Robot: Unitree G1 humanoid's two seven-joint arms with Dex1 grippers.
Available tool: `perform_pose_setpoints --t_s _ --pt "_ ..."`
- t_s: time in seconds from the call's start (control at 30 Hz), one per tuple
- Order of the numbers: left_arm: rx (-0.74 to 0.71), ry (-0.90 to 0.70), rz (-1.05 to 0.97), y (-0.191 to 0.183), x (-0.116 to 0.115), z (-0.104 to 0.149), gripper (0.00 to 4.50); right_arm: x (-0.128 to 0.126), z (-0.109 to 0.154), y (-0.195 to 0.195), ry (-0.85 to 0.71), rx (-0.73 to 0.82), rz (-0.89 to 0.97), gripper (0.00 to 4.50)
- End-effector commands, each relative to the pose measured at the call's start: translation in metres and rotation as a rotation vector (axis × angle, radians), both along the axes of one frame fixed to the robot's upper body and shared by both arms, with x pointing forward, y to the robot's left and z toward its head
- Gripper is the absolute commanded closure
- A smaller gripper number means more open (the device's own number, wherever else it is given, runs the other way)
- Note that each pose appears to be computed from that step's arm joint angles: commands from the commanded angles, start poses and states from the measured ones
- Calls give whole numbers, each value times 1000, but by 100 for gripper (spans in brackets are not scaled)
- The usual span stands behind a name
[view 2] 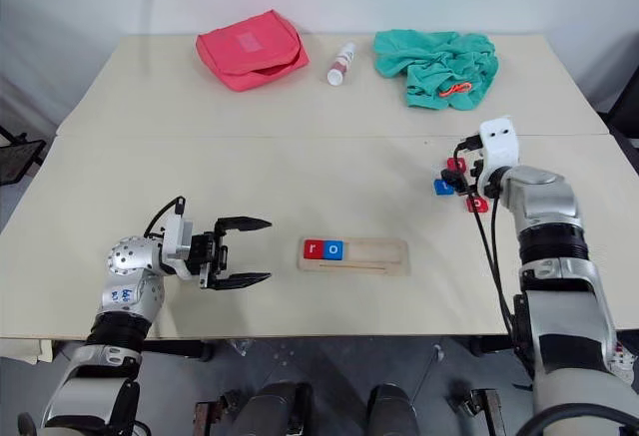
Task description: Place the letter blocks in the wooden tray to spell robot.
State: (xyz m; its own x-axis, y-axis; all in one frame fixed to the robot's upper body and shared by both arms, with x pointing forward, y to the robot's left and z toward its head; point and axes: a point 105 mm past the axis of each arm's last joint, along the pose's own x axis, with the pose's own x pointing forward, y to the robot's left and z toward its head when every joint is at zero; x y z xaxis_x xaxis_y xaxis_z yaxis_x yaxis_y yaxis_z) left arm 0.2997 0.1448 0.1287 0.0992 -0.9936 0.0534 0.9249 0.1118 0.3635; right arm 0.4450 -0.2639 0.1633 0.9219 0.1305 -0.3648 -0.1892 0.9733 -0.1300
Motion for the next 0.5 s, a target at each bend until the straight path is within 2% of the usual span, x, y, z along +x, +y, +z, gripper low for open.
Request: perform_pose_setpoints --t_s 0.03,0.37,0.47,0.5 --pt "-23 -38 6 -2 -2 6 1 10 5 1 -44 -7 -44 0" --pt "-28 -42 19 -5 -3 6 1 16 -4 9 -29 51 -98 0" --pt "-28 -44 23 -5 -2 6 0 17 -7 9 -23 54 -114 62" --pt "-28 -44 23 -5 -2 6 0 17 -7 9 -22 56 -120 96"
